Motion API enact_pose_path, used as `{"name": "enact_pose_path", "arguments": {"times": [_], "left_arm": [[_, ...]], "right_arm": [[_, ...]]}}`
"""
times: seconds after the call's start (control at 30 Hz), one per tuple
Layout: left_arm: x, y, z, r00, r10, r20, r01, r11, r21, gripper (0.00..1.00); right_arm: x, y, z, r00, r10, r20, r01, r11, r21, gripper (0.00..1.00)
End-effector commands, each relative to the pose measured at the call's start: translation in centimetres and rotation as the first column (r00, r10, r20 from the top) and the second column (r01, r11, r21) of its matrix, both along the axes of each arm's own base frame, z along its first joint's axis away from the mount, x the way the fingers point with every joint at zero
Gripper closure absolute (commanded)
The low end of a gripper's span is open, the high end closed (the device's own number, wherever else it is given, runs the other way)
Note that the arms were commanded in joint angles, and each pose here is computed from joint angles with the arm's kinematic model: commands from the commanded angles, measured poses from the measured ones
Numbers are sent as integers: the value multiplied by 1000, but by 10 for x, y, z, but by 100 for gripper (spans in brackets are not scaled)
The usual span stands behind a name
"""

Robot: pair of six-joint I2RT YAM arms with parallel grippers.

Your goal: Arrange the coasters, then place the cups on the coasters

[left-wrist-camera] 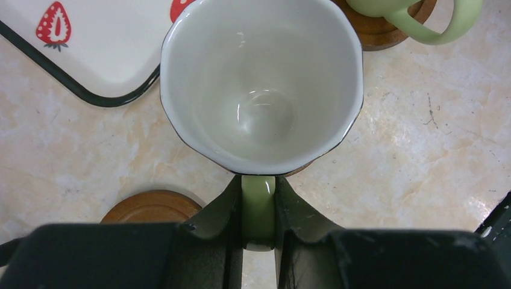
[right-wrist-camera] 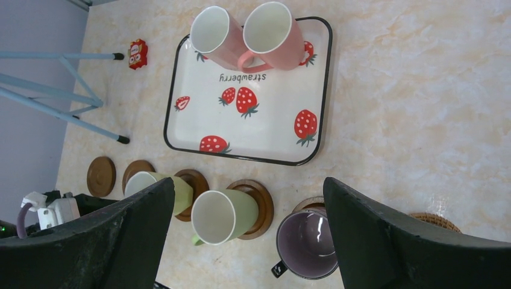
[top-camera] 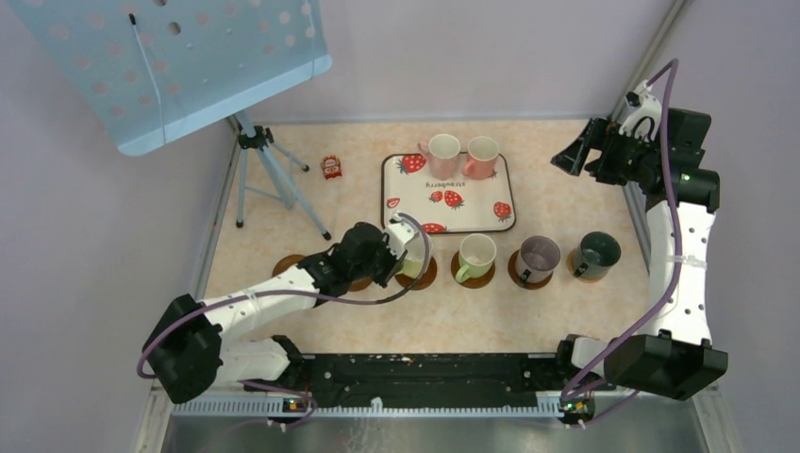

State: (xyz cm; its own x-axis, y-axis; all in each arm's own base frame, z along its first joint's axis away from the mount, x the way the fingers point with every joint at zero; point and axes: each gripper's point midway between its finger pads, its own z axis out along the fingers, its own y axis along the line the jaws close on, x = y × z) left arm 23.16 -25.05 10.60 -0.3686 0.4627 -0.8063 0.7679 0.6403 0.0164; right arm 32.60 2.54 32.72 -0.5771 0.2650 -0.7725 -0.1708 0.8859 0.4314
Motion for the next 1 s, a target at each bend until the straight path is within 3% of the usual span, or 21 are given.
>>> {"name": "enact_pose_path", "arguments": {"times": [0.0, 0.57, 0.63, 0.77, 0.97], "left_arm": [[11, -24, 36, 996, -8, 84, 20, 988, -151, 100], [12, -18, 14, 996, -9, 84, 17, 995, -103, 92], [10, -17, 13, 996, -17, 85, 25, 995, -97, 87], [8, -13, 11, 997, -18, 79, 24, 996, -81, 64], [0, -10, 11, 998, -36, 57, 40, 997, -66, 49]], "right_arm": [[-2, -4, 10, 999, -9, 41, 10, 1000, -16, 9], [3, -4, 10, 999, 2, 39, -1, 1000, -23, 9], [2, -3, 11, 999, 12, 45, -11, 1000, -22, 8], [2, -4, 11, 999, 11, 45, -9, 1000, -30, 8], [1, -4, 10, 999, 14, 43, -12, 999, -36, 8]]}}
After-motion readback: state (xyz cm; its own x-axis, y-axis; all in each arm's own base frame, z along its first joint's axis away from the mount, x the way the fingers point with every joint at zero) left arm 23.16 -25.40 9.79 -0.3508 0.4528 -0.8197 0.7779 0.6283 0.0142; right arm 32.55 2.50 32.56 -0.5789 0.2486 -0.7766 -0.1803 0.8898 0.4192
